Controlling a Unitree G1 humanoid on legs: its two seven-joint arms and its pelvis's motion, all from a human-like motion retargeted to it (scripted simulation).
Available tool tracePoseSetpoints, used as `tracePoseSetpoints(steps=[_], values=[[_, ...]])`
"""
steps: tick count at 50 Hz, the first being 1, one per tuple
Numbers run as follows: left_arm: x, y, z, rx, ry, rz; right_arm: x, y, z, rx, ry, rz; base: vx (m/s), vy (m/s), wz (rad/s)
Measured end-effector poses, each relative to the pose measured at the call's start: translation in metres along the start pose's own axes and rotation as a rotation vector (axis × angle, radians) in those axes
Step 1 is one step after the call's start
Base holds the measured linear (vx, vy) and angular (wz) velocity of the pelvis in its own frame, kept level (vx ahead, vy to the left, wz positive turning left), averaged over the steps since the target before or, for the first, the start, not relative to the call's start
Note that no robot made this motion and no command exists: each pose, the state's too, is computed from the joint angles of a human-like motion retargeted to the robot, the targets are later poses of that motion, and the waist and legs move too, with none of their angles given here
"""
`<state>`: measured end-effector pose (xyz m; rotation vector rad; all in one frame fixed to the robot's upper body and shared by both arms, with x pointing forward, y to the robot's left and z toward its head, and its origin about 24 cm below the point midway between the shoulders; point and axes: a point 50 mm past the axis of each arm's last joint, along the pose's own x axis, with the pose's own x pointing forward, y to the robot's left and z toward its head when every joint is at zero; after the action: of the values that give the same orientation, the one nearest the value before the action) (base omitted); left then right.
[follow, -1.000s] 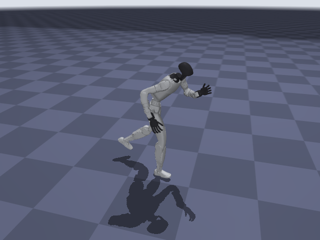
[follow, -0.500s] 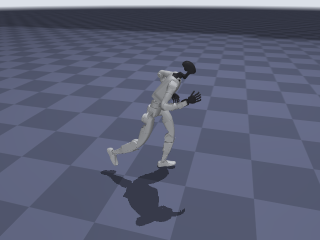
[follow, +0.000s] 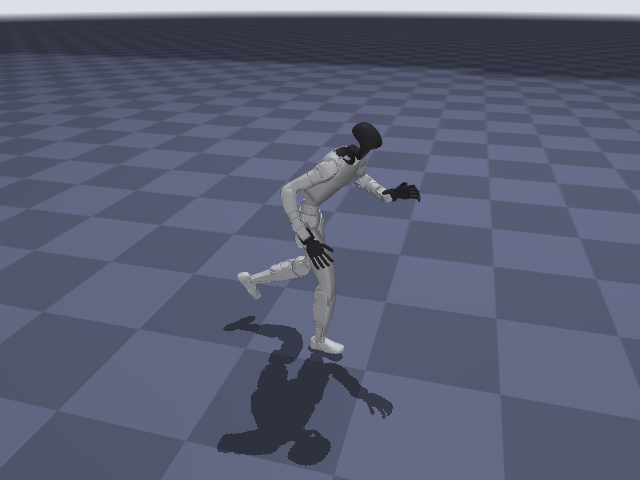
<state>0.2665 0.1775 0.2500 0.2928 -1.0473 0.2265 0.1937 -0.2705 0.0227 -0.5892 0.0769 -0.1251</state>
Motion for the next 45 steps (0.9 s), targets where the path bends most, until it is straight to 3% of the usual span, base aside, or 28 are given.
tracePoseSetpoints(steps=[3,5,8,11,18,23,26,29,33,35,38,40,43,45], values=[[-0.122,0.011,-0.07,-0.071,0.676,0.137,0.061,0.027,0.075,0.154,-0.254,-0.074,1.17,-0.18,-2.09],[-0.207,0.024,-0.077,-0.104,1.052,0.228,0.076,0.035,0.15,0.33,-0.506,-0.069,1.14,-0.04,-2.15],[-0.288,0.054,-0.046,-0.047,1.358,0.212,0.053,0.031,0.251,0.547,-0.904,0.02,1.13,0.08,-1.61],[-0.317,0.085,-0.012,-0.018,1.494,0.095,0.009,0.01,0.306,0.597,-1.242,0.046,1.16,0.24,-0.67],[-0.327,0.142,0.055,0.135,1.602,-0.03,-0.043,-0.019,0.305,0.631,-1.458,0.056,1.28,0.45,-0.95],[-0.331,0.122,0.035,0.111,1.544,0.047,-0.017,-0.012,0.26,0.539,-1.182,0.011,1.18,0.53,0.57],[-0.289,0.078,-0.036,0.183,1.284,-0.038,0.023,0.017,0.192,0.452,-0.757,-0.046,1.03,0.38,1.01],[-0.184,0.039,-0.089,0.211,0.889,0.019,0.041,0.041,0.092,0.244,-0.257,0.008,0.93,0.25,1.15],[-0.034,0.019,-0.063,-0.125,0.423,0.365,0.008,0.038,-0.005,0.111,0.158,0.087,0.96,0.12,1.23],[0.011,0.026,-0.031,-0.127,0.191,0.358,-0.01,0.025,-0.027,0.019,0.23,0.091,1.05,0.03,0.54],[0.042,0.031,0.007,-0.101,-0.04,0.268,-0.03,-0.002,-0.045,-0.103,0.274,0.07,1.16,-0.02,0.1],[0.04,0.028,0.02,-0.205,-0.062,0.175,-0.041,-0.016,-0.053,-0.102,0.316,0.041,1.25,-0.05,-0.33],[0.027,0.023,0.032,-0.436,-0.014,-0.005,-0.057,-0.034,-0.061,-0.005,0.393,-0.038,1.23,-0.06,-0.43],[0.017,0.018,0.039,-0.47,0.001,-0.113,-0.063,-0.038,-0.062,0.078,0.414,-0.105,1.18,-0.04,-0.82]])
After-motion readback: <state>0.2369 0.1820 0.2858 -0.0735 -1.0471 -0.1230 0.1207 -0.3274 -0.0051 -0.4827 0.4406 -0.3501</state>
